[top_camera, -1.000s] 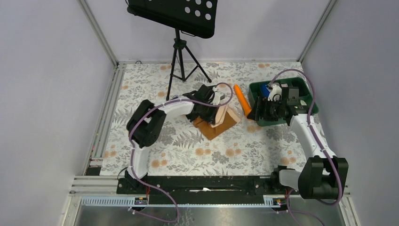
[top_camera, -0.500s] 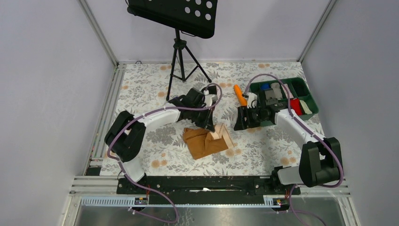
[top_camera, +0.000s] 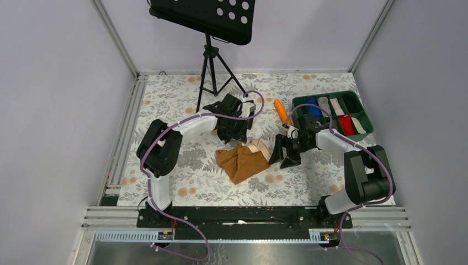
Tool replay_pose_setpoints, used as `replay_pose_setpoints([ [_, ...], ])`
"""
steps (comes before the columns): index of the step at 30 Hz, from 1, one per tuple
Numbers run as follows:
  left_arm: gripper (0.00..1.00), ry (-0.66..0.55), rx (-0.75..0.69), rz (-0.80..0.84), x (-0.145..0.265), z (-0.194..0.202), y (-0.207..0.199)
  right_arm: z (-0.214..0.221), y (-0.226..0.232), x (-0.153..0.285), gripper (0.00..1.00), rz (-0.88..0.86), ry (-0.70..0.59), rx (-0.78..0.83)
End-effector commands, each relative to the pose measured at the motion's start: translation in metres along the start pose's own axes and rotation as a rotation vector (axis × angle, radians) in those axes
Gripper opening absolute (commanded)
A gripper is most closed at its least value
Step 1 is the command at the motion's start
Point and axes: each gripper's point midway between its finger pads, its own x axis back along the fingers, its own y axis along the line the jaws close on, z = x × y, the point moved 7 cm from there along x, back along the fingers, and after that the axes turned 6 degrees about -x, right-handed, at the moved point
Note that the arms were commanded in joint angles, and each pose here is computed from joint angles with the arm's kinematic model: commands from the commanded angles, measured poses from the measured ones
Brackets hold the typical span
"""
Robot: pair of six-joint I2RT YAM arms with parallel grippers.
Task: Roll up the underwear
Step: Move the underwear to the center of the board, then flatten out the underwear at the center of the board.
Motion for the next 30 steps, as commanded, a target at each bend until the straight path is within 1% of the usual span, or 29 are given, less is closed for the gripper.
replay_pose_setpoints([
  [1, 0.00, 0.014, -0.033, -0.064, 0.001, 0.004, 0.011, 0.013, 0.001, -0.008, 0.82, -0.023, 0.053, -0.077],
  [6, 0.00, 0.025, -0.013, -0.065, -0.003, 0.007, 0.013, 0.000, -0.010, -0.026, 0.82, 0.003, 0.062, -0.135],
  [10, 0.00, 0.027, 0.044, -0.027, -0.004, 0.004, 0.014, -0.015, -0.022, -0.037, 0.83, 0.094, 0.069, -0.174],
  [15, 0.00, 0.012, 0.071, 0.000, -0.002, 0.000, 0.012, -0.026, -0.031, -0.043, 0.76, 0.153, 0.023, -0.154],
  [21, 0.00, 0.008, 0.094, 0.031, -0.001, -0.001, 0.007, -0.041, -0.040, -0.044, 0.71, 0.234, -0.098, -0.119],
  [27, 0.00, 0.005, 0.103, 0.048, 0.003, 0.000, 0.003, -0.055, -0.049, -0.038, 0.74, 0.349, -0.226, -0.078],
  [30, 0.00, -0.002, 0.102, 0.056, 0.006, 0.000, 0.000, -0.060, -0.051, -0.038, 0.73, 0.369, -0.255, -0.070],
])
